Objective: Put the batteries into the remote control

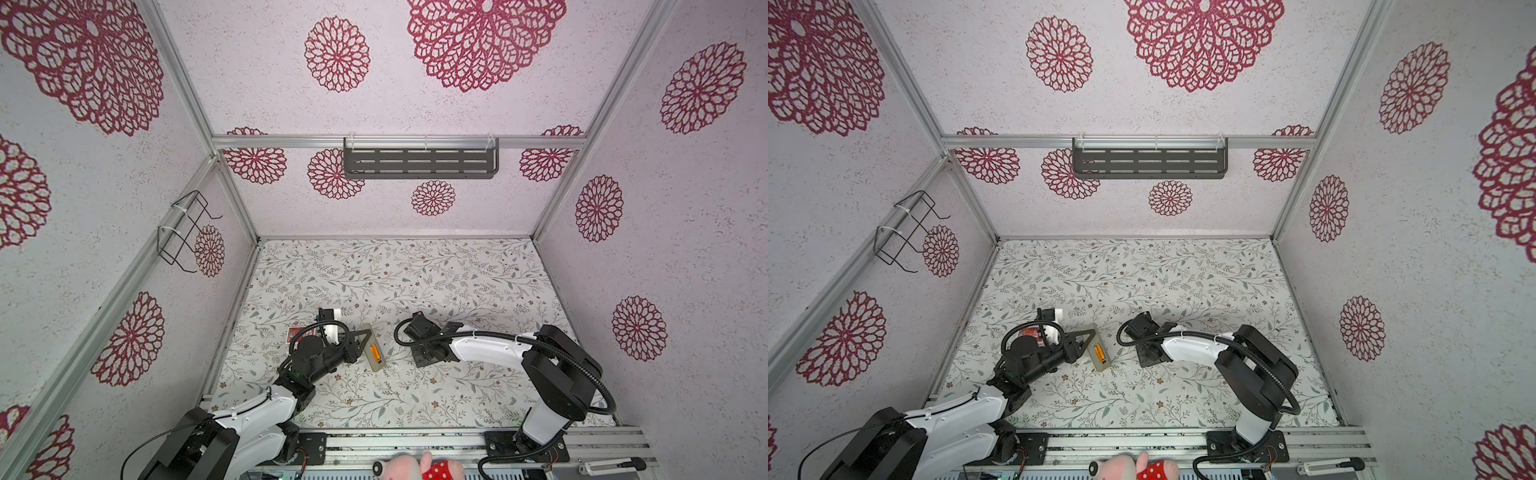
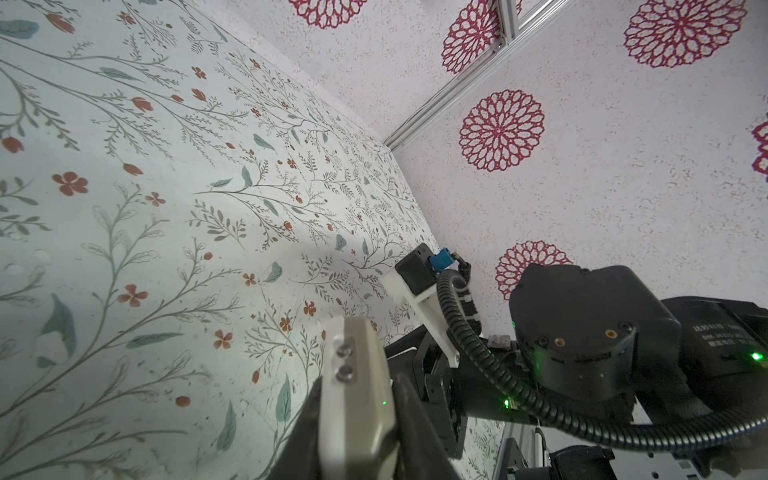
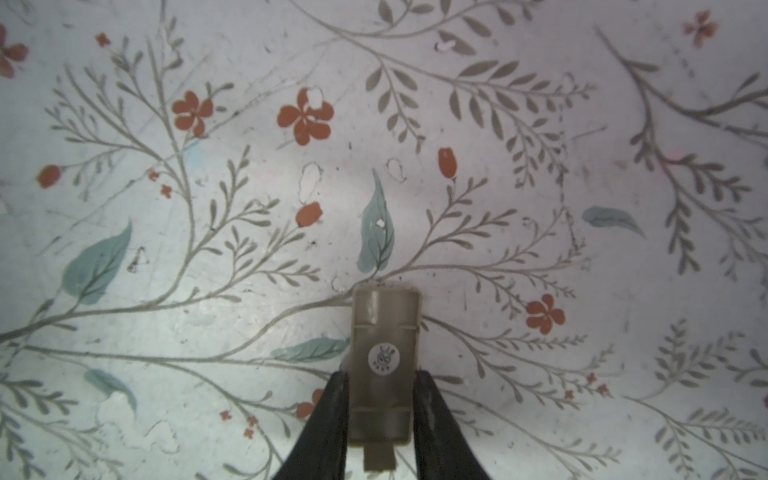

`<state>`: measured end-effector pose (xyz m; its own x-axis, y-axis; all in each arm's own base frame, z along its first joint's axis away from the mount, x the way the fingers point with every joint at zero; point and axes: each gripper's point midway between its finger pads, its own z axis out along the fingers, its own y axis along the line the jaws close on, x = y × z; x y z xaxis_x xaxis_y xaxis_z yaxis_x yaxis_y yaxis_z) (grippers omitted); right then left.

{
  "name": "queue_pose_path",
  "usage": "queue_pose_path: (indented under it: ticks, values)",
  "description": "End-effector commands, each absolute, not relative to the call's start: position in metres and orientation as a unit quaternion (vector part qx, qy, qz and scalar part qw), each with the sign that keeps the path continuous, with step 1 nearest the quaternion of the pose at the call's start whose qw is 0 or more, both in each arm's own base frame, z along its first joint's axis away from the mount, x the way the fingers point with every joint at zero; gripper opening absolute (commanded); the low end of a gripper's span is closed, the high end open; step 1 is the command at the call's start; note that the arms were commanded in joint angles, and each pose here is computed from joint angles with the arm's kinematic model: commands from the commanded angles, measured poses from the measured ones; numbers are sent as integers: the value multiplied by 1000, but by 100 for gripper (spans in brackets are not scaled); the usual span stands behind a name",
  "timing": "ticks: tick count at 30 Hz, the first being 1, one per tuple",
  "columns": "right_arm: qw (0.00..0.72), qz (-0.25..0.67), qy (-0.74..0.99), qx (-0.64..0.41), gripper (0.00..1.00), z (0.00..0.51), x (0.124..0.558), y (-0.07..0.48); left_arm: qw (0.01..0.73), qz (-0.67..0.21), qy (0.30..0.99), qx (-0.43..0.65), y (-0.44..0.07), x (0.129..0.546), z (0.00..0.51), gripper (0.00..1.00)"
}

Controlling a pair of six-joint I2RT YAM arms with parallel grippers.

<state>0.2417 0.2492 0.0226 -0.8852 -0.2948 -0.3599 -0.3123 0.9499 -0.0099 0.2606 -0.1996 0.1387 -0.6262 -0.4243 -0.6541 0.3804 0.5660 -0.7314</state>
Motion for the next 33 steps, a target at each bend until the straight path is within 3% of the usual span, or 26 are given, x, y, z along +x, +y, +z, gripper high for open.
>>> queue_pose_path:
  ticks: [1,17,33]
  values:
    - [148,-1,976,-157,28,9,229,230,450,-475,756,-10,-199,263,151,0]
    - [126,9,977,-170,32,3,221,234,449,-475,756,-10,-200,264,150,0]
    - [178,4,968,-175,36,45,242,250,449,-477,755,-10,-200,264,150,0]
